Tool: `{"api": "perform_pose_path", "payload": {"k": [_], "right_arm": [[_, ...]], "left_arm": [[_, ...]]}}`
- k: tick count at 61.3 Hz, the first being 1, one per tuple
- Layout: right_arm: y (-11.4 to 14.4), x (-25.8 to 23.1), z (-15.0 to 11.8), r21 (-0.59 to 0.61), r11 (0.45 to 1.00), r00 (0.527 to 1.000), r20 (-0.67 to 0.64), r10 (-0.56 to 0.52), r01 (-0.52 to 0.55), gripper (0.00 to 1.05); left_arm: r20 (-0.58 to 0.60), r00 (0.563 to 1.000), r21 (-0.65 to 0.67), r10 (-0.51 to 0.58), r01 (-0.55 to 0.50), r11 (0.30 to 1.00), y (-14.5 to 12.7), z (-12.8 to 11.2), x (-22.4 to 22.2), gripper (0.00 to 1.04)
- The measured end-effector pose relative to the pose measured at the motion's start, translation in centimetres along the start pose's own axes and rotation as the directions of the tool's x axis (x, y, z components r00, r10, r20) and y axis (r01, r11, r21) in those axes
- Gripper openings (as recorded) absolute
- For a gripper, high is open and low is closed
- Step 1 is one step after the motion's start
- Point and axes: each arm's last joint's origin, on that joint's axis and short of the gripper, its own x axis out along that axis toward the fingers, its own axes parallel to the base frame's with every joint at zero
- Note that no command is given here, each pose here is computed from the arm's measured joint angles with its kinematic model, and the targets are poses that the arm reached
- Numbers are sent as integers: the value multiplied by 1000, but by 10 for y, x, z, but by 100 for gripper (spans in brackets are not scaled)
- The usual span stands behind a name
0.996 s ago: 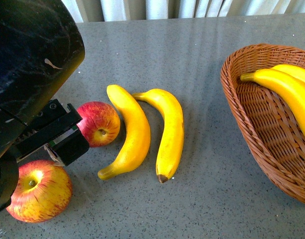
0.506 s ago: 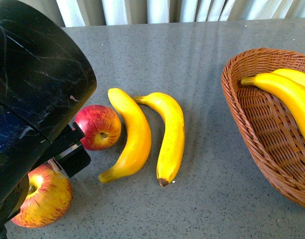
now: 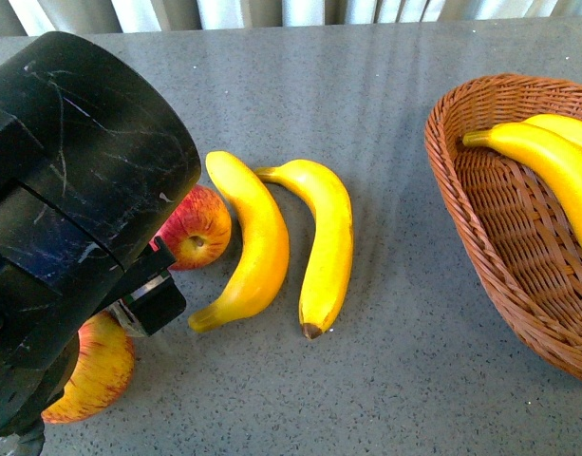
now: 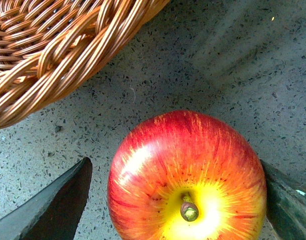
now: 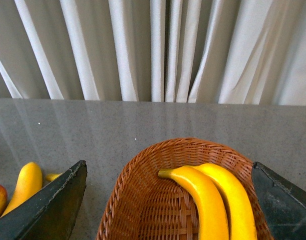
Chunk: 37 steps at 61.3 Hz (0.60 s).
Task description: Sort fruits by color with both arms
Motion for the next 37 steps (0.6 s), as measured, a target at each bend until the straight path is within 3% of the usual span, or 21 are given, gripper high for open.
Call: {"api": "perform_pose_path", "payload": {"k": [17,27,37], "right_arm": [[0,0,0,0,1000,1000,0,0,0,96],[0,0,0,0,1000,1000,0,0,0,96],[0,0,0,0,1000,1000,0,0,0,96]], "left_arm": [[-17,1000,13,-3,4,1000,-1,-2,2,95],[-17,1000,17,-7,7,1000,-1,-2,2,75],[-22,1000,22,-14,14,1000,-2,-3,2,72]]}}
